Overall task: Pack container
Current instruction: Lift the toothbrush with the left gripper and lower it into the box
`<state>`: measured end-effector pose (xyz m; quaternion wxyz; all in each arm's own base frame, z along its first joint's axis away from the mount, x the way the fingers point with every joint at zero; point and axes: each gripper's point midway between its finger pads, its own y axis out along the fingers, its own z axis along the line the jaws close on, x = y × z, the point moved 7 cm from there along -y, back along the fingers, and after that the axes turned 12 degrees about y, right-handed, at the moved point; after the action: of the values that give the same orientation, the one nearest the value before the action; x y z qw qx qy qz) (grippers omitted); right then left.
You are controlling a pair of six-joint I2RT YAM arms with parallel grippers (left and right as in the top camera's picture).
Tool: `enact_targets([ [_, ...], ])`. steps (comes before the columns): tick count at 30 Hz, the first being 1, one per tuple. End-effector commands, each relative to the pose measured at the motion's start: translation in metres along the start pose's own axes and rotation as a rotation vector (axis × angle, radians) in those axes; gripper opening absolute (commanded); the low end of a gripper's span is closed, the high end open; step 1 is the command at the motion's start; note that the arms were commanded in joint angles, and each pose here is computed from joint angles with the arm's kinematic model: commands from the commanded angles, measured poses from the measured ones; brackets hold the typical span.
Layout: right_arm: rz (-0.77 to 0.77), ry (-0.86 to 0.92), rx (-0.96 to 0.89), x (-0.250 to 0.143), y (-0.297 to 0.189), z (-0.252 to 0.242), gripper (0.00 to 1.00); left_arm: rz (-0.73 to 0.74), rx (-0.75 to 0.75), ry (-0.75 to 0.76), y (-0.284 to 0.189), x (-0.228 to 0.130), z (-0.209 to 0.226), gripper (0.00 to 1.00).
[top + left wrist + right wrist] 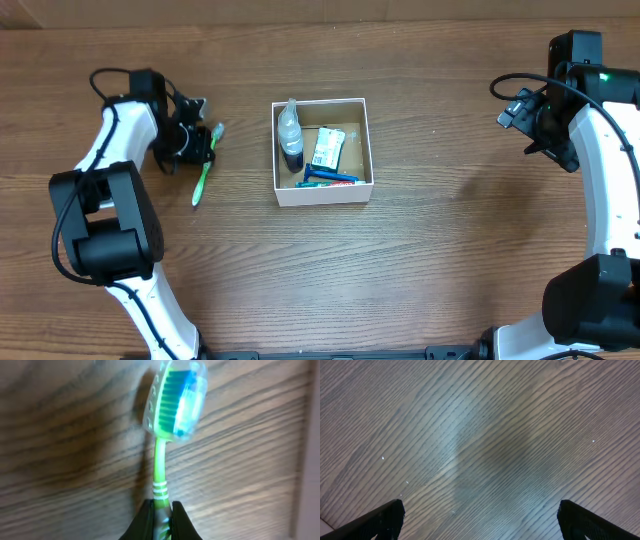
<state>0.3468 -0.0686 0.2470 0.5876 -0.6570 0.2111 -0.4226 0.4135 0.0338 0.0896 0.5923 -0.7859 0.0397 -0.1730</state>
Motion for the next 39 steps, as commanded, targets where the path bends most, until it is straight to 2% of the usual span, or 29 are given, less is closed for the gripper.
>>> enact_targets([
  [1,-0.014,0.009,0.014,0.001,-0.005,0.000,1.00,-0.072,-0.010,0.016,-0.030,0.028,-0.003,0.04],
  [12,-0.014,0.009,0.014,0.001,-0.005,0.000,1.00,-0.206,-0.128,0.075,-0.100,0.065,-0.030,0.04],
  [16,-0.014,0.009,0.014,0.001,-0.005,0.000,1.00,-0.257,-0.152,0.142,-0.132,0.076,-0.049,0.04],
  [23,-0.014,0.009,0.014,0.001,-0.005,0.000,1.00,-0.280,-0.159,0.346,-0.174,0.087,-0.104,0.04],
  [28,-0.014,0.009,0.014,0.001,-0.005,0.000,1.00,-0.254,-0.196,0.545,-0.174,0.090,-0.161,0.04],
  [35,-0.014,0.009,0.013,0.001,-0.005,0.000,1.00,-0.129,-0.220,0.846,-0.152,0.076,-0.234,0.04],
  [39,-0.014,0.009,0.014,0.001,-0.005,0.000,1.00,-0.099,-0.241,0.953,-0.143,0.070,-0.265,0.04],
])
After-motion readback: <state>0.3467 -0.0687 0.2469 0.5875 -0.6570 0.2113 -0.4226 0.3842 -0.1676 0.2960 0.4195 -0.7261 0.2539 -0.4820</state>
